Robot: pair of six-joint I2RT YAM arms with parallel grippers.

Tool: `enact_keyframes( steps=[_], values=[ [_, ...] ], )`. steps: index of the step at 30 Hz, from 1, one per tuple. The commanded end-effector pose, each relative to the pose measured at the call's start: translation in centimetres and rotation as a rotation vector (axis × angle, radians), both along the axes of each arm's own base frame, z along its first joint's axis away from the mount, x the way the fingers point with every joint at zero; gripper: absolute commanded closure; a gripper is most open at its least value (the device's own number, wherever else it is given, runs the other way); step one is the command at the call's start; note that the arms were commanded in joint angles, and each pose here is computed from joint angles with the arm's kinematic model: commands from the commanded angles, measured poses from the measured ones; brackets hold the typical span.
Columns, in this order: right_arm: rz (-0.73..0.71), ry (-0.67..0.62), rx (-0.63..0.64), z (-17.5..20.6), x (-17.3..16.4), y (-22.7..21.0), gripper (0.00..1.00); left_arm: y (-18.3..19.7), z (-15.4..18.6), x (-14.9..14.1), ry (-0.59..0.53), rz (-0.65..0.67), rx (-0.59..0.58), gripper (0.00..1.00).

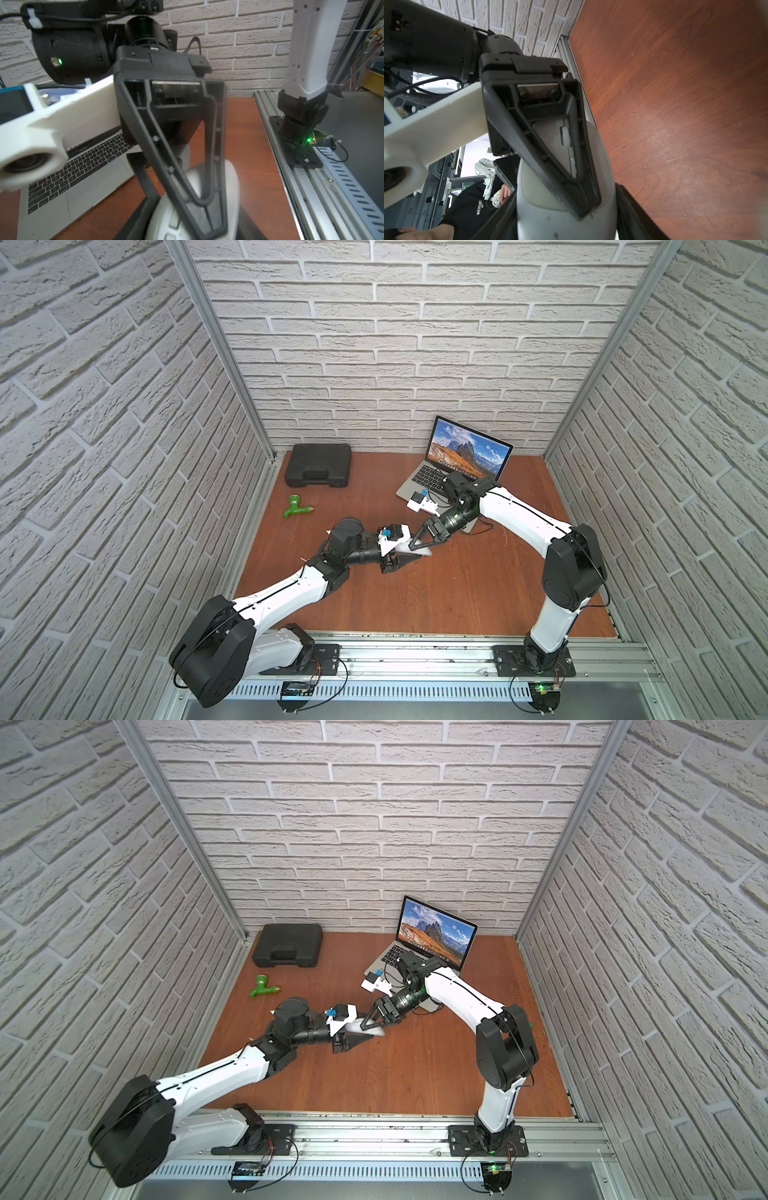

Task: Remove the wireless mouse receiver from the laptop
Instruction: Place the mouse at the center of the board.

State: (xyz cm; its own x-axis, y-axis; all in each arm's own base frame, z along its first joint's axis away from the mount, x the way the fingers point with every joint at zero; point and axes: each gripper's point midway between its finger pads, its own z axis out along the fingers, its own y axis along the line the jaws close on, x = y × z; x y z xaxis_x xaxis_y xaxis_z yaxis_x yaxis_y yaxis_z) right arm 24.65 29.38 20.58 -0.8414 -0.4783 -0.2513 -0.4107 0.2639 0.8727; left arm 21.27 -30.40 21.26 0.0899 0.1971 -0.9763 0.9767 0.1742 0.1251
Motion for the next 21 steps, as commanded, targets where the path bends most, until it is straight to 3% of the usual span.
enact_keyframes(
  steps=[1,5,7,10,12,15,21],
  values=[
    [-0.015,-0.085,0.114,2.6,1.6,1.0,0.63,-0.3,3.0,0.0,-0.072,0.02,-0.062,0.58],
    [-0.082,-0.066,0.08,1.6,3.4,0.1,0.65,0.3,3.2,0.2,-0.066,0.059,-0.05,0.67],
    [-0.102,-0.072,0.067,1.3,3.9,-0.1,0.62,0.5,2.9,0.4,-0.055,0.074,-0.04,0.81],
    [-0.123,-0.122,0.044,1.6,4.4,-0.3,0.43,0.8,2.6,1.0,-0.003,0.107,-0.036,1.0],
    [-0.15,-0.219,-0.004,1.9,5.1,-1.1,0.33,1.4,2.3,1.9,0.084,0.145,-0.039,1.0],
    [-0.312,-0.393,-0.152,1.9,8.2,-4.9,0.2,3.0,1.8,3.1,0.253,0.178,-0.067,1.0],
    [-0.613,-0.829,-0.59,1.8,13.1,-15.6,0.13,4.9,-0.4,4.2,0.545,0.245,-0.075,1.0]
  ],
)
